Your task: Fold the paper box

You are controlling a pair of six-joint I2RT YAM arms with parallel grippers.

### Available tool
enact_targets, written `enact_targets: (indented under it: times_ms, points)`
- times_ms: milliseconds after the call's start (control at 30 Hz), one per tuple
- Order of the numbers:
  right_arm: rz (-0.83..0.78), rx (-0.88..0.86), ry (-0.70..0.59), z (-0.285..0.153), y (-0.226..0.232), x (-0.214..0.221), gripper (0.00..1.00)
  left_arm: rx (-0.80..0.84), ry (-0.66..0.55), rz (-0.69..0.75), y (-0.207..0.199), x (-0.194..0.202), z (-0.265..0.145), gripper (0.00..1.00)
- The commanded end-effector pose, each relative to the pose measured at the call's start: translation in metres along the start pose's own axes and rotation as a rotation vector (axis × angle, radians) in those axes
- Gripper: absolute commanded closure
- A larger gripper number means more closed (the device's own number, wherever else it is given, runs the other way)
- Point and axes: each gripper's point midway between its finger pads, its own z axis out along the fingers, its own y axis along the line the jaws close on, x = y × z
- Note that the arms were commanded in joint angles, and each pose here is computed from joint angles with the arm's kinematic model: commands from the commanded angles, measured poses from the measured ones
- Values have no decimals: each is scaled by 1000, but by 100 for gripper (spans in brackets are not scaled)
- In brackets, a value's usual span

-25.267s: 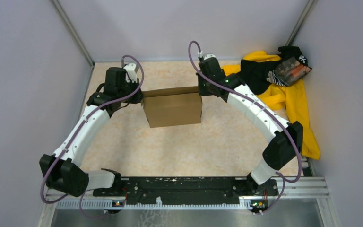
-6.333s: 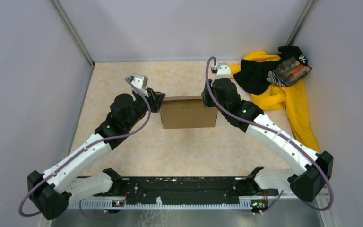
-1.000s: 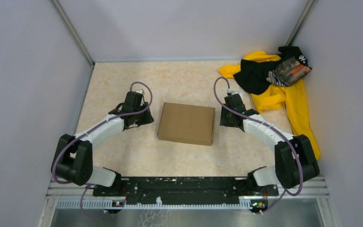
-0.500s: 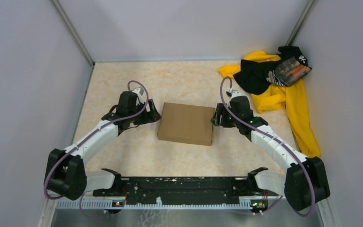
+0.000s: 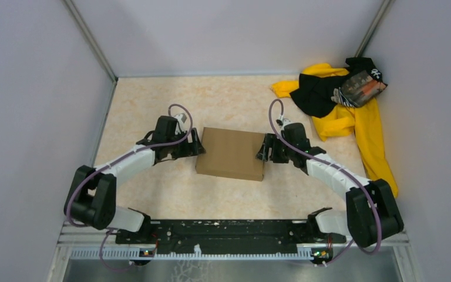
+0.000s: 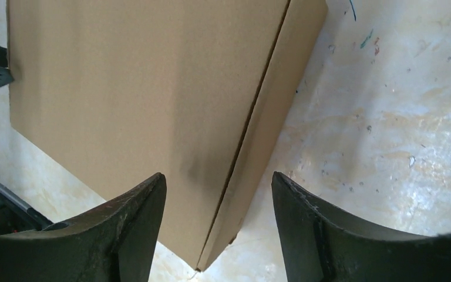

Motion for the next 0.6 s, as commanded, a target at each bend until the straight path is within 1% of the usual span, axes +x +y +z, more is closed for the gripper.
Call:
enact_targets:
  times_ms: [0, 67, 167, 233, 333, 467, 567]
  points:
    - [29, -86, -69, 12, 11, -21, 35, 17, -15, 40, -3, -11, 17, 14]
    - [36, -85, -56, 17, 10, -21, 35, 22, -5, 40, -2, -9, 22, 18]
    - [35, -102, -59, 23, 13, -28, 40, 58, -1, 48, -9, -10, 23, 30]
    - [36, -109, -52, 26, 14, -30, 42, 84, -3, 54, -13, -11, 23, 34]
    - [36, -112, -42, 30, 14, -32, 45, 119, 3, 66, -22, -12, 21, 38]
    - [29, -120, -33, 33, 16, -34, 46, 137, 28, 82, -31, -7, 19, 38]
    - [14, -129, -31, 35, 17, -37, 50, 148, 32, 91, -36, -5, 16, 38]
